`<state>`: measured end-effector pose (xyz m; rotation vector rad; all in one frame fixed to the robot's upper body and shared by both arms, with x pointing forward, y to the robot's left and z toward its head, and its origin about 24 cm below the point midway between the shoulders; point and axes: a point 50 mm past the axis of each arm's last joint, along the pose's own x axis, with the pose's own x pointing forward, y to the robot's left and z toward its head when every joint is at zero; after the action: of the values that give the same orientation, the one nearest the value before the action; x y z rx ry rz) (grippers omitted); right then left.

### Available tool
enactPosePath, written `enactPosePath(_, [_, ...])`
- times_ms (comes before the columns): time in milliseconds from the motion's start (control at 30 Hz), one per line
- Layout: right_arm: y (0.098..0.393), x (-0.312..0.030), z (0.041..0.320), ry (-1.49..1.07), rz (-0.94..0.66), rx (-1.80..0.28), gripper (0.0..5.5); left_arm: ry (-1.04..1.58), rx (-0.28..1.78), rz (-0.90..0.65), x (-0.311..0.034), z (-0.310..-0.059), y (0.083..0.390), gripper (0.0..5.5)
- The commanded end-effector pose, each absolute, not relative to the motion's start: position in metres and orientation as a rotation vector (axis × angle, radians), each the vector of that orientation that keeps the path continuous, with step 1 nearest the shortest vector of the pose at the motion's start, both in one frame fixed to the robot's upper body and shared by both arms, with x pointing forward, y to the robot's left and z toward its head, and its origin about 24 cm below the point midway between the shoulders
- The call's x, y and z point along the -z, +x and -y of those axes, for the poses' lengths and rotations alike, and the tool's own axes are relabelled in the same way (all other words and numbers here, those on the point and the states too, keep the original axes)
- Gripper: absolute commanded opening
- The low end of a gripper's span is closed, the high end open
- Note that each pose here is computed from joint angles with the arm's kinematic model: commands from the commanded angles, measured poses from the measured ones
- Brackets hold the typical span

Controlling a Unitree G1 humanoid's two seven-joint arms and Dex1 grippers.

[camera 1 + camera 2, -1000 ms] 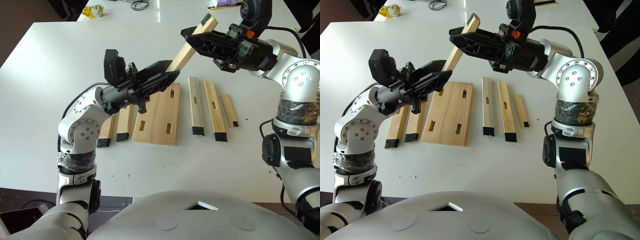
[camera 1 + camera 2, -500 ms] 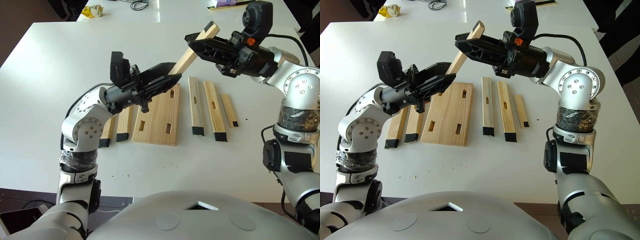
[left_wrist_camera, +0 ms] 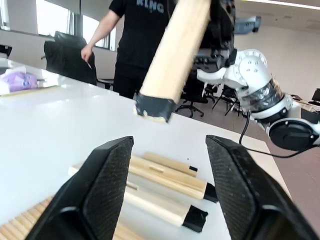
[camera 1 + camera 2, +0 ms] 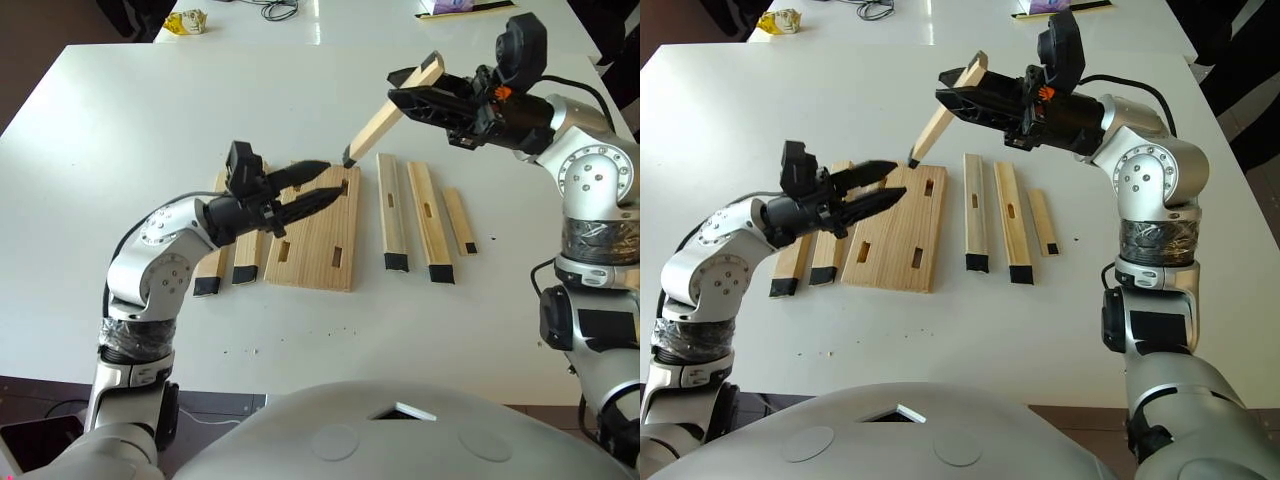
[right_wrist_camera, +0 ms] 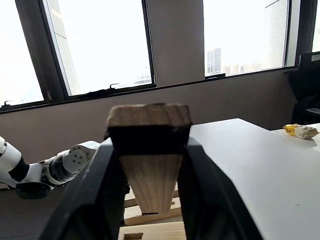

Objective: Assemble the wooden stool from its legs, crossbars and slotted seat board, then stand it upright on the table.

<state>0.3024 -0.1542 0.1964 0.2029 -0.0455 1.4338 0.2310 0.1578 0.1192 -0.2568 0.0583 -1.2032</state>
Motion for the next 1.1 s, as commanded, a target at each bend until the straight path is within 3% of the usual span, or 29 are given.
enactPosePath(33, [0.312,-0.186,0.171,-0.011,-0.018,-1.443,1.31,-0.222,1.149,-0.062,-0.112,-0.158,0.234,2.68])
enactPosePath(200, [0.314,-0.159,0.192,-0.285,-0.153,-1.490,1.31,-0.211,0.995,-0.028,-0.102,-0.147,0.245,2.68])
enactPosePath(333, [0.317,-0.148,0.199,-0.442,-0.157,-1.502,1.31,-0.224,0.818,0.024,-0.096,-0.129,0.253,2.68])
enactPosePath(700, [0.329,-0.147,0.226,-0.545,-0.212,-1.456,1.31,-0.369,0.542,0.131,-0.112,-0.087,0.274,2.68])
enactPosePath(833, [0.328,-0.136,0.228,-0.544,-0.250,-1.454,1.31,-0.376,0.380,0.137,-0.109,-0.085,0.287,2.68])
enactPosePath(1100, [0.325,-0.132,0.220,-0.501,-0.234,-1.495,1.31,-0.409,0.333,0.152,-0.111,-0.088,0.286,2.68])
